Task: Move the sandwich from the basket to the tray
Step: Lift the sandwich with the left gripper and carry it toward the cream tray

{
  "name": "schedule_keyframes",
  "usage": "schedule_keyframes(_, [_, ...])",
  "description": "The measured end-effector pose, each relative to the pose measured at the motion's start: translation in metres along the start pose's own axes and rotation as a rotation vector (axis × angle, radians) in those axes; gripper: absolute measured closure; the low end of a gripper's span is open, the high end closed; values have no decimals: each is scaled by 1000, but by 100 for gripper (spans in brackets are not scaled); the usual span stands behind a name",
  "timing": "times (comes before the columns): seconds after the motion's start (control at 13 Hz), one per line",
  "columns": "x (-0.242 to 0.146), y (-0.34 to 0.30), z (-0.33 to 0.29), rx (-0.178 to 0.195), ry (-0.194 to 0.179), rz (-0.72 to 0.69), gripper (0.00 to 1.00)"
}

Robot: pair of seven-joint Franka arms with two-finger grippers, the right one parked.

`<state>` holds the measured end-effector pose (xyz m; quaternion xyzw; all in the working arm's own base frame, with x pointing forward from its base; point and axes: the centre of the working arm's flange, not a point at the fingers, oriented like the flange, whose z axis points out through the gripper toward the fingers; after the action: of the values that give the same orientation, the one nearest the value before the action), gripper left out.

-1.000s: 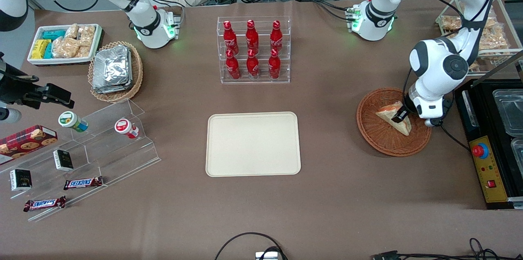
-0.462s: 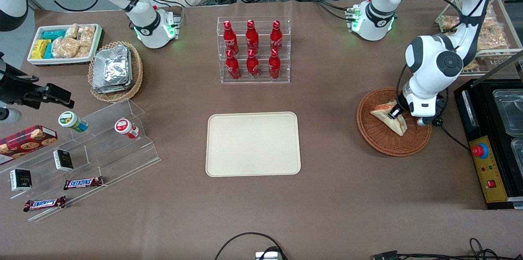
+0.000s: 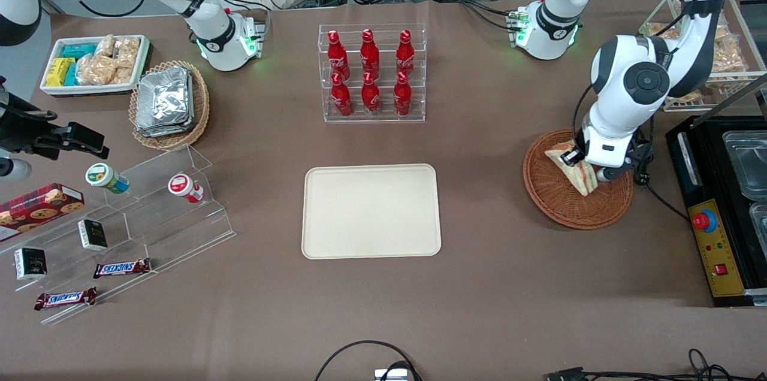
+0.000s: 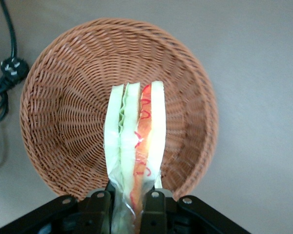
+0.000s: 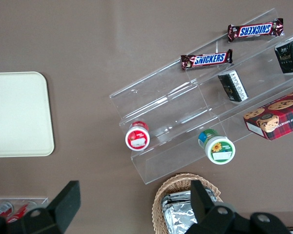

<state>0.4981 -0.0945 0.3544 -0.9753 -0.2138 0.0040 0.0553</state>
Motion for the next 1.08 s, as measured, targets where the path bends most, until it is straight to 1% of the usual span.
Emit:
schedule_keyframes(0.23, [-5, 30, -33, -9, 26, 138, 77])
schedule_keyframes(0.46, [-18, 54, -47, -22, 54, 288, 77])
schedule_keyframes(0.62, [-28, 74, -59, -31, 71, 358, 77])
schedule_keyframes(0.77, [-38, 93, -74, -29, 71, 404, 77])
schedule_keyframes(0.92, [-49, 118, -90, -27, 59, 449, 77])
schedule_keyframes(1.08, [-58, 144, -98, -38, 48, 473, 77])
